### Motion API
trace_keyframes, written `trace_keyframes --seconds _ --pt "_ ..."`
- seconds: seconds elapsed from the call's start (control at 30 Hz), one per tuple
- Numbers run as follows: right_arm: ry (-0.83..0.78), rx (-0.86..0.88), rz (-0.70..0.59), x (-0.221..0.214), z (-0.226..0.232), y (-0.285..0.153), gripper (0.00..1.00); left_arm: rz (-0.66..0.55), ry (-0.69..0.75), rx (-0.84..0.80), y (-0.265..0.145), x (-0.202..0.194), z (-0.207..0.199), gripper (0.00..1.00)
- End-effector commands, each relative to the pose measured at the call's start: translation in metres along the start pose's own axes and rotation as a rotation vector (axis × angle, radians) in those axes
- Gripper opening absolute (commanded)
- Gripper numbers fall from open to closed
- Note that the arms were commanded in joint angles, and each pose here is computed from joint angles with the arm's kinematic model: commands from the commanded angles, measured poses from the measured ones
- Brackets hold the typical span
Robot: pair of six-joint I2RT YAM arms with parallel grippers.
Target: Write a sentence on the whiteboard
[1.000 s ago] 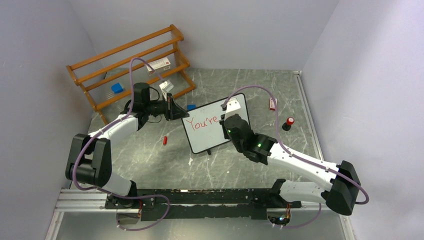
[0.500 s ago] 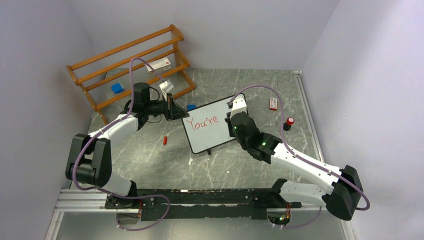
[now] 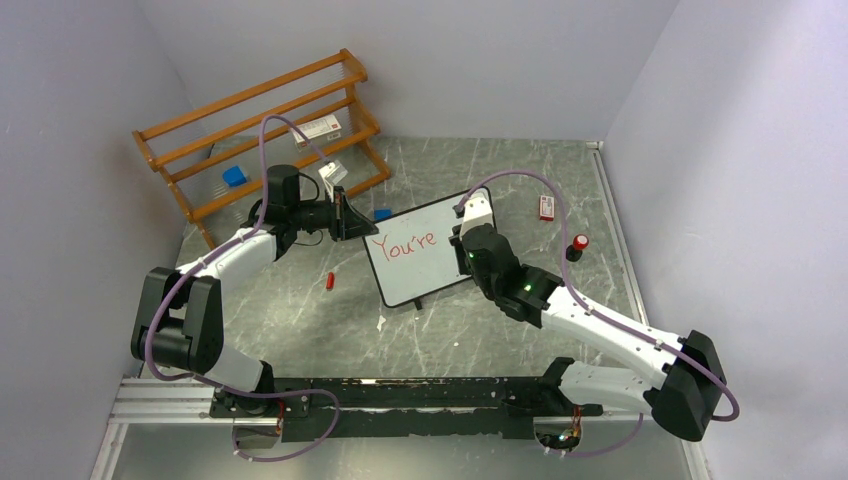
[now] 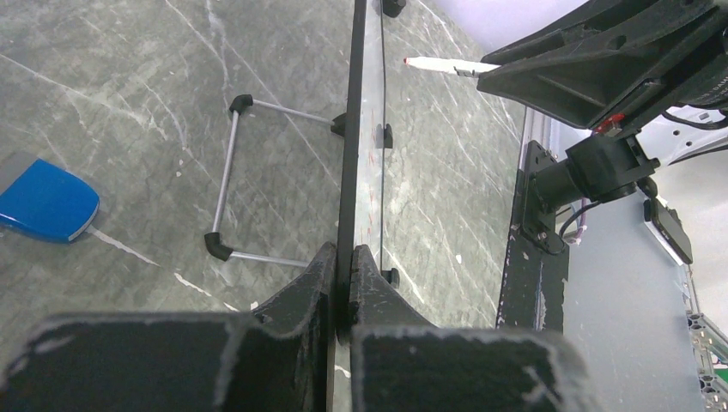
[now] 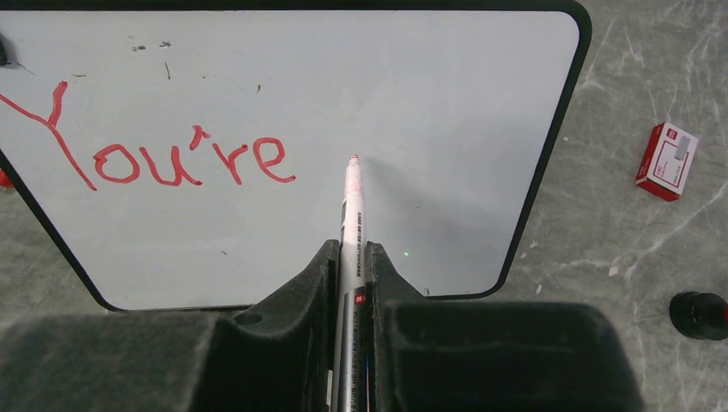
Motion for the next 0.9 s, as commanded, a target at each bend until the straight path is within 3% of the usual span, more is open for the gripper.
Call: trace_keyframes --seconds 0.0,0.4,0.87 --pt "-0.001 0.007 -0.013 0.001 -0.002 0.000 0.00 0.067 -0.047 0.083 0.008 -0.023 0.018 0.05" --pt "-0.016 0.038 0.001 -0.003 0.009 -0.005 0.00 0.064 -0.048 0.083 0.008 -0.023 0.019 0.05" --pt "-0.035 0.101 -0.065 -0.004 0.068 -0.017 0.00 0.056 -0.054 0.080 0.008 -0.024 0.018 0.05"
Point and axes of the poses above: each gripper's point midway between its finger pads, its own y axis out along the fingers, its own z axis along the line the jaws close on, x = y × z, the point moved 9 cm from there along -y, back along the fingers, and after that the axes turned 14 degrees about -y, right-handed, at the moved point
